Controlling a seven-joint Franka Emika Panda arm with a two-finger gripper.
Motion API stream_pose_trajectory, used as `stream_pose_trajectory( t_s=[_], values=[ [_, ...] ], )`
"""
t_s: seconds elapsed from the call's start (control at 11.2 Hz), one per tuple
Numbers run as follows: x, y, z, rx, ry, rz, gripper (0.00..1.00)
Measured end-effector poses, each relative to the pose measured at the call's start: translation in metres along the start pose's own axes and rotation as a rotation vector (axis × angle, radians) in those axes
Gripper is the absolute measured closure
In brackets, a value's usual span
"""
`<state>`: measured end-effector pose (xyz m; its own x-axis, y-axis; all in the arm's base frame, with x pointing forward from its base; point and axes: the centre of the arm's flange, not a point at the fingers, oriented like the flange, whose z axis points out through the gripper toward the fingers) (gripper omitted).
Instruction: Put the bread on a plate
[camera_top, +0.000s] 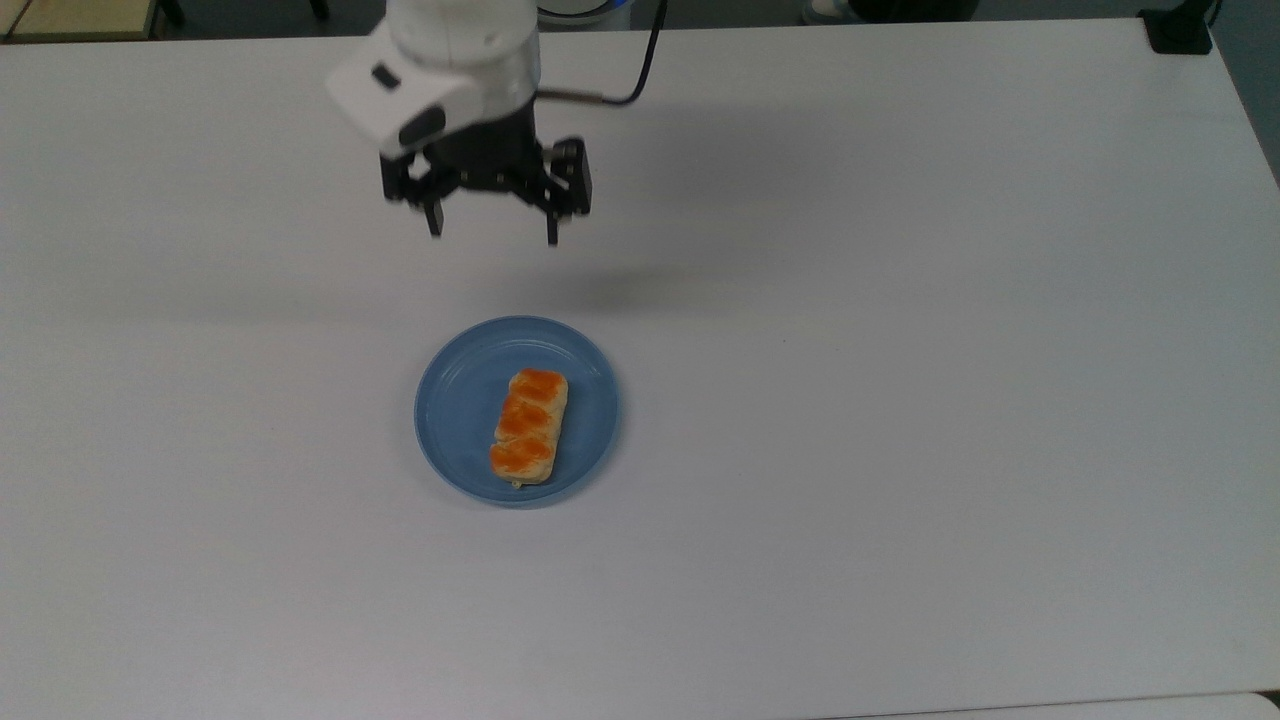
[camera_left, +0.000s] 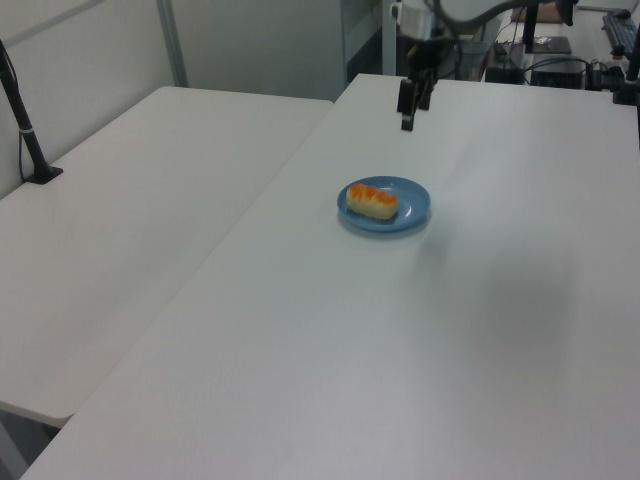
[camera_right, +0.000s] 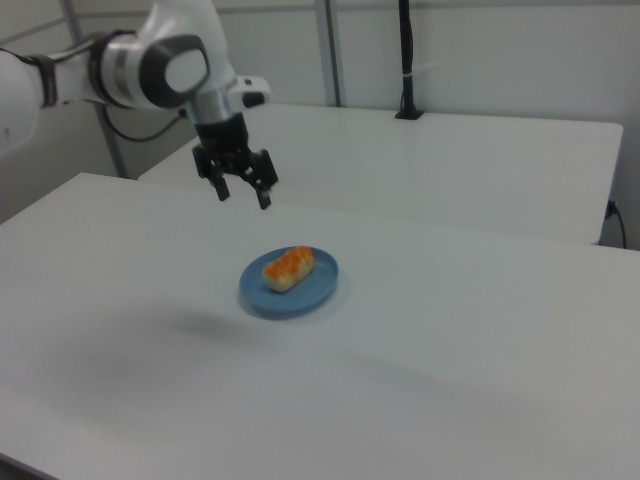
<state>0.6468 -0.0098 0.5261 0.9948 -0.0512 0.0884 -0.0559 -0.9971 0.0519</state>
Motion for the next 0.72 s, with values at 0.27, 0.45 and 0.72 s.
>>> stream_pose_trajectory(
  t_s=[0.27, 0.45, 0.72],
  values=[
    [-0.038, -0.015, -0.06, -0.01, -0.05, -0.008, 0.0],
    [-0.057, -0.018, -0.081, -0.002, -0.085, -0.021, 0.0],
    [-0.073, -0.018, -0.107, 0.016, -0.078, -0.025, 0.0]
  ],
)
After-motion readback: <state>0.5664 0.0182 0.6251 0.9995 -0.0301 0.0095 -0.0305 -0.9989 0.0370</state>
